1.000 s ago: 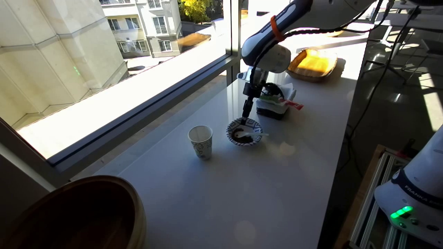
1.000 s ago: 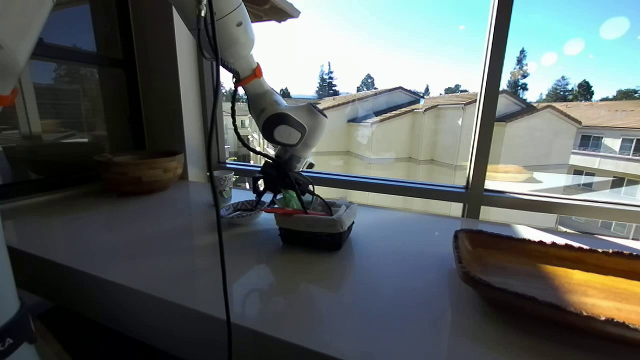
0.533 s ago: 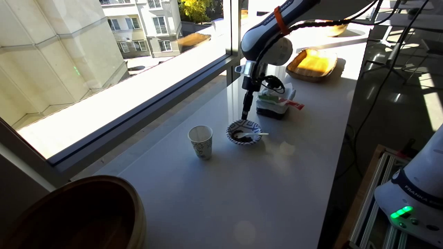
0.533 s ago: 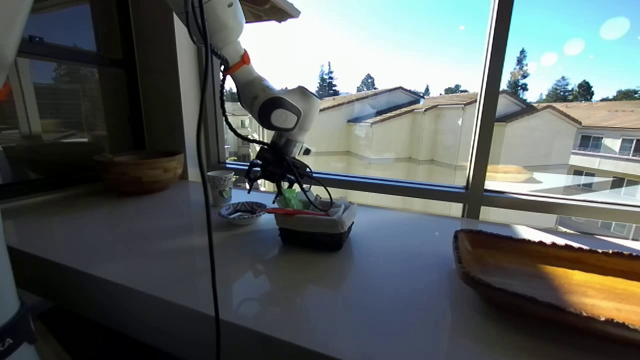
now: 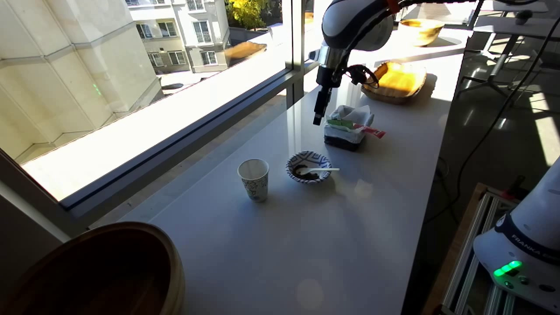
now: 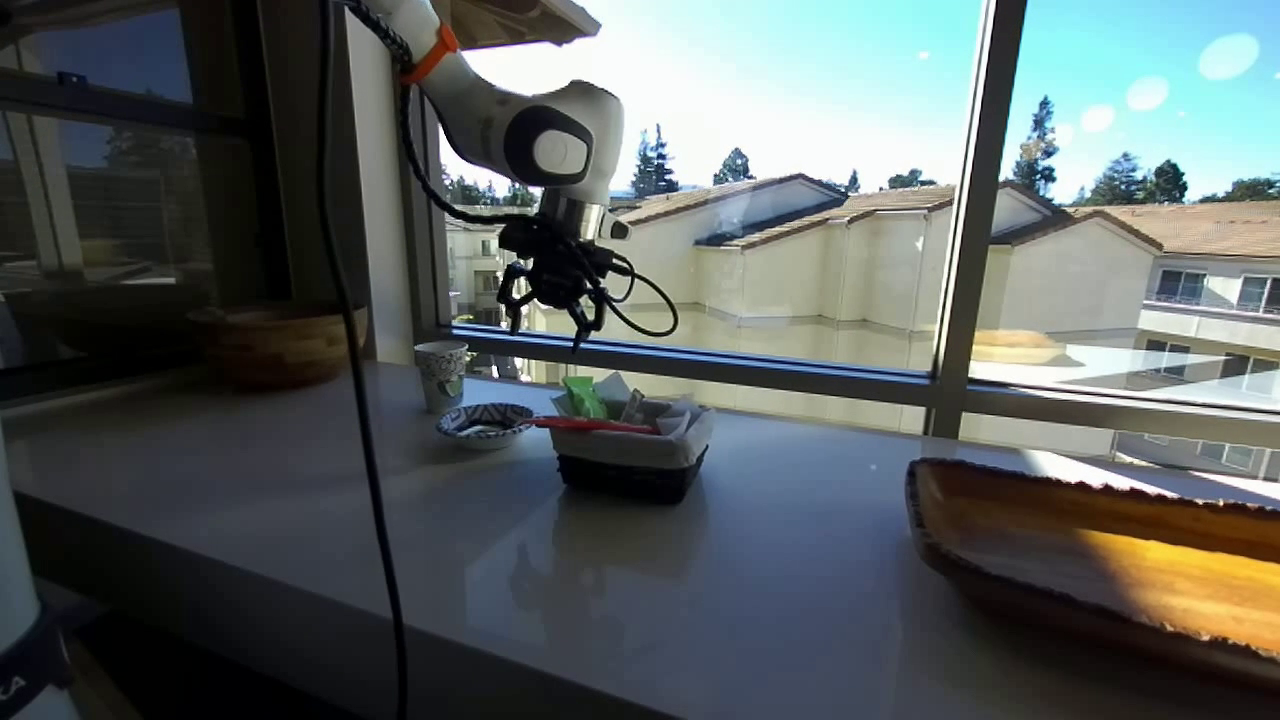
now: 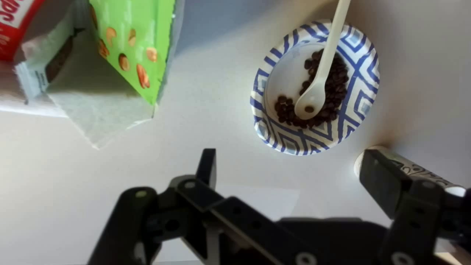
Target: Take the bowl out of the basket and place it next to the cup
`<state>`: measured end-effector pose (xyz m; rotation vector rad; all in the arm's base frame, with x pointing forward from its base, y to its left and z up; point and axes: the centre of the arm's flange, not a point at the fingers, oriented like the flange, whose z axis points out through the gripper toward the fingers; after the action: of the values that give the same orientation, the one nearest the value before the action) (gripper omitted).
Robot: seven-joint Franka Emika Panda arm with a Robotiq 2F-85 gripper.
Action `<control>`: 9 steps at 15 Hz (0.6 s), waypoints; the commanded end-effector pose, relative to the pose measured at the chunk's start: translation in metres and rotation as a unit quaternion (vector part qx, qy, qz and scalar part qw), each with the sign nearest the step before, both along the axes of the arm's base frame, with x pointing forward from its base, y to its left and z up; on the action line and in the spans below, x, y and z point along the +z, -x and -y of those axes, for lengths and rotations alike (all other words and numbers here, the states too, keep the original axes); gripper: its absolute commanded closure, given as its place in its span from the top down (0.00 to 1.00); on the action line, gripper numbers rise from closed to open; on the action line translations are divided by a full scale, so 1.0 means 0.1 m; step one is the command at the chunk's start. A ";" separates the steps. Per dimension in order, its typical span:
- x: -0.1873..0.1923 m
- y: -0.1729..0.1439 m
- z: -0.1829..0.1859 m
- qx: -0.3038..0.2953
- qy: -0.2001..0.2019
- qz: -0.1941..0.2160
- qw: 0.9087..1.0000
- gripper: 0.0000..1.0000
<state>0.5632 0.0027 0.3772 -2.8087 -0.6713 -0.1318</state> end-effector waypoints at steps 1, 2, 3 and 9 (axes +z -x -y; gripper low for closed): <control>0.42 0.31 0.13 -0.084 0.026 0.015 0.996 1.00; 0.53 0.35 0.18 -0.115 0.021 0.017 0.993 1.00; 0.63 0.40 0.23 -0.143 0.015 0.015 0.989 1.00; 0.84 0.40 0.39 -0.176 -0.003 0.016 0.984 1.00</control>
<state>0.5227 -0.0364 0.4614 -2.8970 -0.1716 -0.2434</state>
